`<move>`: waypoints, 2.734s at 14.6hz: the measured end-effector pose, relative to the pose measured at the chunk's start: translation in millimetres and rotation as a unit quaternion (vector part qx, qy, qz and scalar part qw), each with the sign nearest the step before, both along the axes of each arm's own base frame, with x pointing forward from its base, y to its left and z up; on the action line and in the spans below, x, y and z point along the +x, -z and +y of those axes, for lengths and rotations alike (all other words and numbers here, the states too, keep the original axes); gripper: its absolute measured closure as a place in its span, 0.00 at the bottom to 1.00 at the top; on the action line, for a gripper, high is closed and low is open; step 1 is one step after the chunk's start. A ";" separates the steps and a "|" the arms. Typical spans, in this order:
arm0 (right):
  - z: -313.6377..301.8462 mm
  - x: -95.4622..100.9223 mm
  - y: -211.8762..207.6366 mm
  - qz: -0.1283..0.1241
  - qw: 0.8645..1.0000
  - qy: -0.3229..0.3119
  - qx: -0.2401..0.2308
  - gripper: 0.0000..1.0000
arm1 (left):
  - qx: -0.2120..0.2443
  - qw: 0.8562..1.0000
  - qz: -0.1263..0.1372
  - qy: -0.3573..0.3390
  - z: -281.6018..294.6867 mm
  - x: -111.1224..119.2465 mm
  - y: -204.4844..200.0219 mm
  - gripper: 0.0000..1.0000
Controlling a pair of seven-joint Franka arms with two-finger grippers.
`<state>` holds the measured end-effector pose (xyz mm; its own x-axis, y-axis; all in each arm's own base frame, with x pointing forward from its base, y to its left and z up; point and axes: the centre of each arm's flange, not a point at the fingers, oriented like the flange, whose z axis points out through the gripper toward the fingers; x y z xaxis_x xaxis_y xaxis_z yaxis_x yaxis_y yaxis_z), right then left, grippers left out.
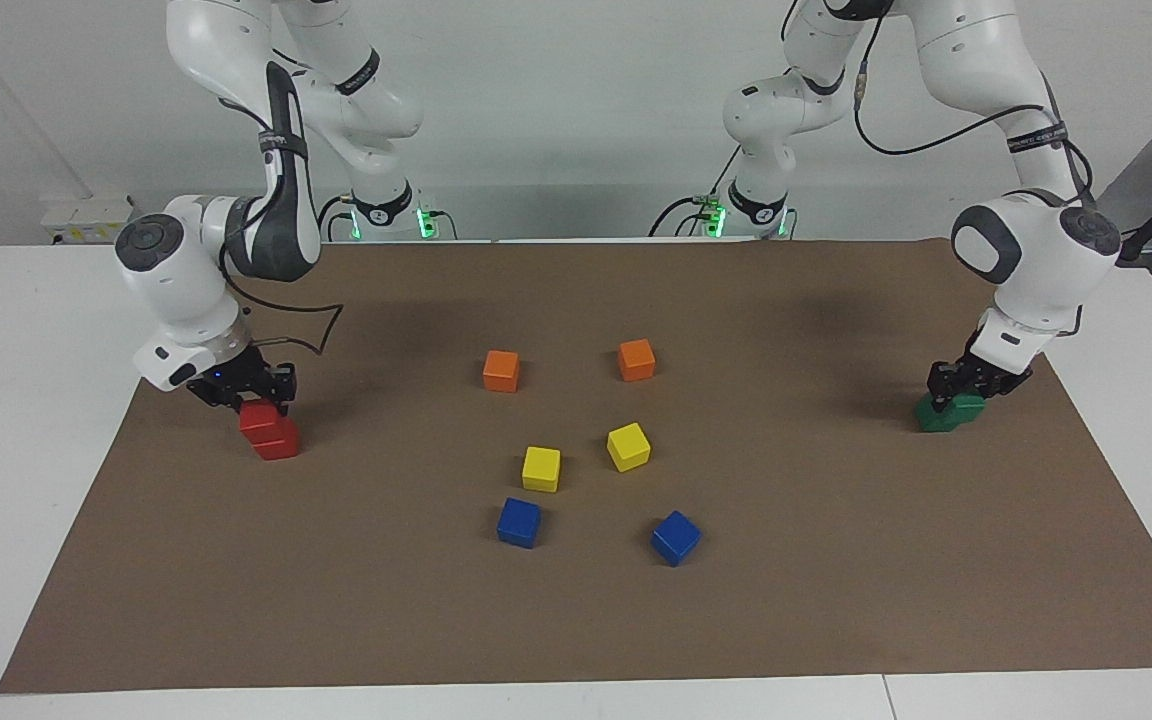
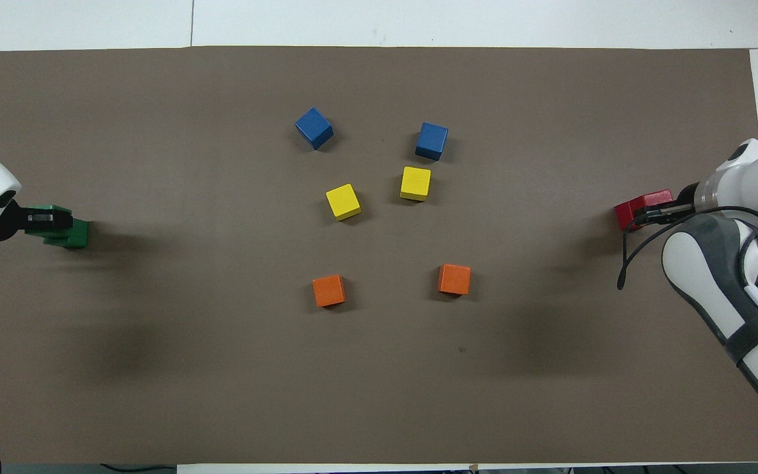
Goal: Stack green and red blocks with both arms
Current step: 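Lower green onto green with the left gripper while the right gripper stacks red, then open both grippers and draw them back from the stacked blocks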
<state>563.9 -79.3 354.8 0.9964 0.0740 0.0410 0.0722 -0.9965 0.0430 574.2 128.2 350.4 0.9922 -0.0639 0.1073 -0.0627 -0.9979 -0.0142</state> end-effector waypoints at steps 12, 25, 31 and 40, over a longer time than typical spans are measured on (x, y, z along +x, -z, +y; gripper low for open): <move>0.4 3.6 -6.6 -0.008 1.000 -0.001 -0.001 0.00 | -0.002 1.000 0.003 0.007 0.8 26.8 -80.8 0.00; 82.8 -22.5 -159.0 0.011 0.999 0.002 0.031 0.00 | -0.007 1.000 0.018 -0.021 -57.0 -31.7 -209.4 0.00; 89.2 -31.8 -204.5 0.022 0.999 0.001 0.032 0.00 | -0.012 0.999 0.039 -0.035 -118.8 -36.2 -239.9 0.00; 81.9 -18.2 -244.5 0.043 0.999 0.006 0.029 0.00 | -0.015 0.998 0.064 -0.024 -128.9 -44.9 -264.4 0.00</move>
